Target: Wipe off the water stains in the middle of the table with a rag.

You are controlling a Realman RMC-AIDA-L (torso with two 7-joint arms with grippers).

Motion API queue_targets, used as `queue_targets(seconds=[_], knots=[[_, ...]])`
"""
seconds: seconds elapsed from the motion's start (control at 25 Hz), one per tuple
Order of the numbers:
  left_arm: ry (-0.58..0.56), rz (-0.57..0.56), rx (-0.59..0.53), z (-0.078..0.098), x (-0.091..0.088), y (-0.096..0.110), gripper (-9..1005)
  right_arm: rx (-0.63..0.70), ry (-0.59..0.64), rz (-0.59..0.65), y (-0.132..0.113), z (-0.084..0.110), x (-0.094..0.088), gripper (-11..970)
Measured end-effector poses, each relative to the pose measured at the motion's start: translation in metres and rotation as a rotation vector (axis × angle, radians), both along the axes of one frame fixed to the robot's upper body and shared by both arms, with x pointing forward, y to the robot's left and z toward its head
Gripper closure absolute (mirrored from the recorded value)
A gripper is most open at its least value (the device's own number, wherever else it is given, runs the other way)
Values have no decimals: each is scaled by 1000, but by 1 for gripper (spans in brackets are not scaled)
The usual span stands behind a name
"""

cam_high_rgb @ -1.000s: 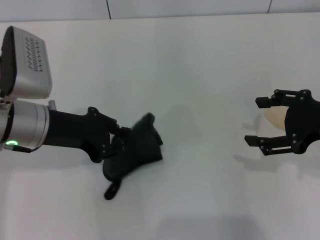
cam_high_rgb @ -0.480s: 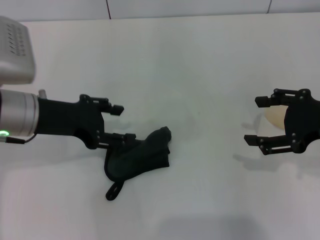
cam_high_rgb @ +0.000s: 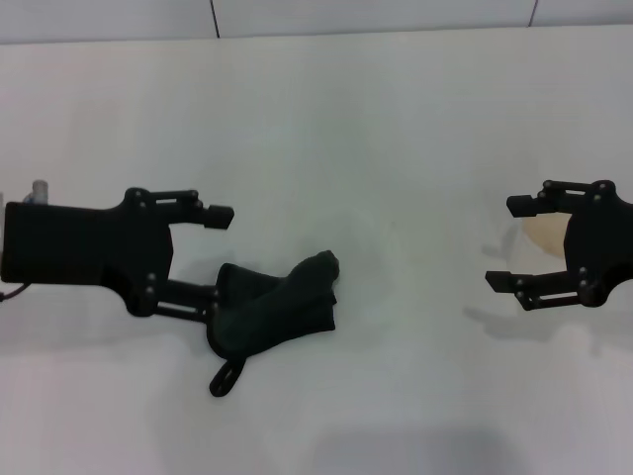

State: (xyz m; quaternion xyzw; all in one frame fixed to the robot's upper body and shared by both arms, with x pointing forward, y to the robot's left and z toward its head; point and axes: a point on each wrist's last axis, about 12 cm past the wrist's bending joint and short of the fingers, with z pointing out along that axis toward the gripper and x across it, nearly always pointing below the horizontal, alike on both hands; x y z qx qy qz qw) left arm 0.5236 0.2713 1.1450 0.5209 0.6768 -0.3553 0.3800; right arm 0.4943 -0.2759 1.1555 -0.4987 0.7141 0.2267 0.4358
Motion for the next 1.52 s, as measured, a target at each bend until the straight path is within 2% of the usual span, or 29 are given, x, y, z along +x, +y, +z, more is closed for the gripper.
queue_targets(seconds=[0.44, 1.16, 1.52], knots=[[6, 11, 21, -2, -12, 7, 121, -12, 4, -9, -8, 2, -2, 105], [5, 18, 26, -3, -11, 7, 122, -12, 7, -5, -8, 3, -1, 106], [8, 17, 26, -3, -12, 7, 123, -16, 24, -39, -15, 3, -1, 106]])
